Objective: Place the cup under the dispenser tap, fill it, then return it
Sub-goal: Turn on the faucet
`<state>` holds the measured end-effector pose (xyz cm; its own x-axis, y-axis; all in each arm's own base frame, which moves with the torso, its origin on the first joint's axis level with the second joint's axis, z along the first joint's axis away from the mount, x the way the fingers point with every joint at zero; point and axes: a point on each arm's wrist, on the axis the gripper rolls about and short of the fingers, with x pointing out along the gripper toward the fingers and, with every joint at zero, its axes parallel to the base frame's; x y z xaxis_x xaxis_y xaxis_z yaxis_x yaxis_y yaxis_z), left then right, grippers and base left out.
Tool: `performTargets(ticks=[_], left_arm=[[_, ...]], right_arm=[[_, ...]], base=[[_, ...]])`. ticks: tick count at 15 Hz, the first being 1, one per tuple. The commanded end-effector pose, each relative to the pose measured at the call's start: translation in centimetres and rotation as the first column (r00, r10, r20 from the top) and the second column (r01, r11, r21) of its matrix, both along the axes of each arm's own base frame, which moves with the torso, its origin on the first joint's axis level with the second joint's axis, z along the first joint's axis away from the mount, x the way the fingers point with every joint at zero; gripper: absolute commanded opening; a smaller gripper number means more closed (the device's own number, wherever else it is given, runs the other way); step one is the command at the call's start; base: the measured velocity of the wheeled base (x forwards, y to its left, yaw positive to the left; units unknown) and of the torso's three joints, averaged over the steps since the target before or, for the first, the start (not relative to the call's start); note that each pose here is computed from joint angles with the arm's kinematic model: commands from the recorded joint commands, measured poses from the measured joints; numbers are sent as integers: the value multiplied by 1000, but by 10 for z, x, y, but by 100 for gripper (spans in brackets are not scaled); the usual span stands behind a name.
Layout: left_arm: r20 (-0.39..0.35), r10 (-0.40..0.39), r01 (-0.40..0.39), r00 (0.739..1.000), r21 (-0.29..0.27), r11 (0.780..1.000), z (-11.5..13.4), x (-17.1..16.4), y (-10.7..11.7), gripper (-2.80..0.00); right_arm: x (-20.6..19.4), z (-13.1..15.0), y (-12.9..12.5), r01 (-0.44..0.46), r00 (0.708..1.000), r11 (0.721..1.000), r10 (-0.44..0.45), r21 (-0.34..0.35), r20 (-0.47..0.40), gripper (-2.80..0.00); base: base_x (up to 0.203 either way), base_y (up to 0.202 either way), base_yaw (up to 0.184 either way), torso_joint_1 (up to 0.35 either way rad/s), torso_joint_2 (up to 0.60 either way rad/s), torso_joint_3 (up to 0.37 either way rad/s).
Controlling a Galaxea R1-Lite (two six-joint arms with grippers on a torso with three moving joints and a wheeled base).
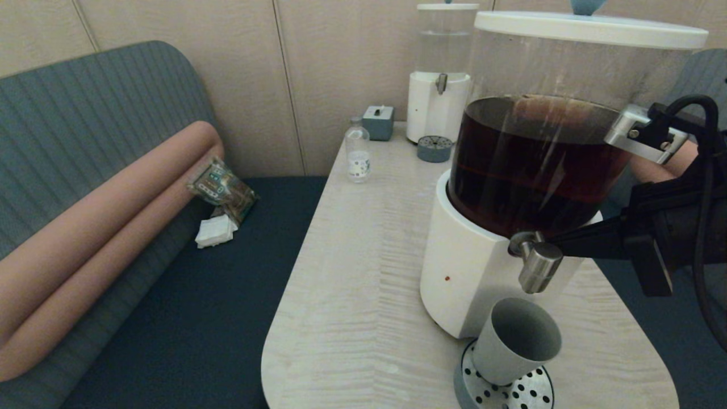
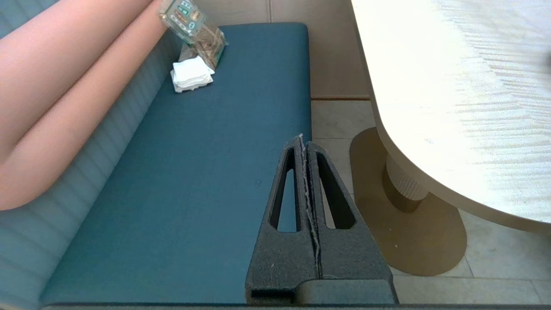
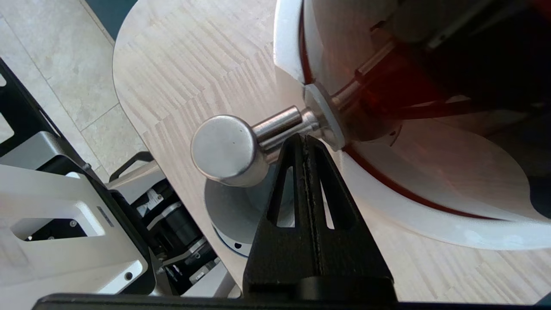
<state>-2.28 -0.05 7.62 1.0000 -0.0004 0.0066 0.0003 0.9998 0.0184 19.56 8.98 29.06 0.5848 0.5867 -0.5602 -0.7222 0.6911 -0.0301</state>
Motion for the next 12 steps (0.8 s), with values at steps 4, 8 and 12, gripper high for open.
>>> performTargets(ticks=[4,8,12], left_arm=[[-1,0,0,1000,0,1000,0,0,0,-280],[0,0,0,1000,0,1000,0,0,0,-280],[0,0,0,1000,0,1000,0,0,0,-280]], right_arm=[[2,1,3,-13,1000,1000,12,4,14,-280],[5,2,5,-4,999,1000,3,14,45,-280],[4,2,6,-11,999,1000,10,16,49,-280]], base=[[0,0,0,0,0,0],[0,0,0,0,0,0],[0,0,0,0,0,0]])
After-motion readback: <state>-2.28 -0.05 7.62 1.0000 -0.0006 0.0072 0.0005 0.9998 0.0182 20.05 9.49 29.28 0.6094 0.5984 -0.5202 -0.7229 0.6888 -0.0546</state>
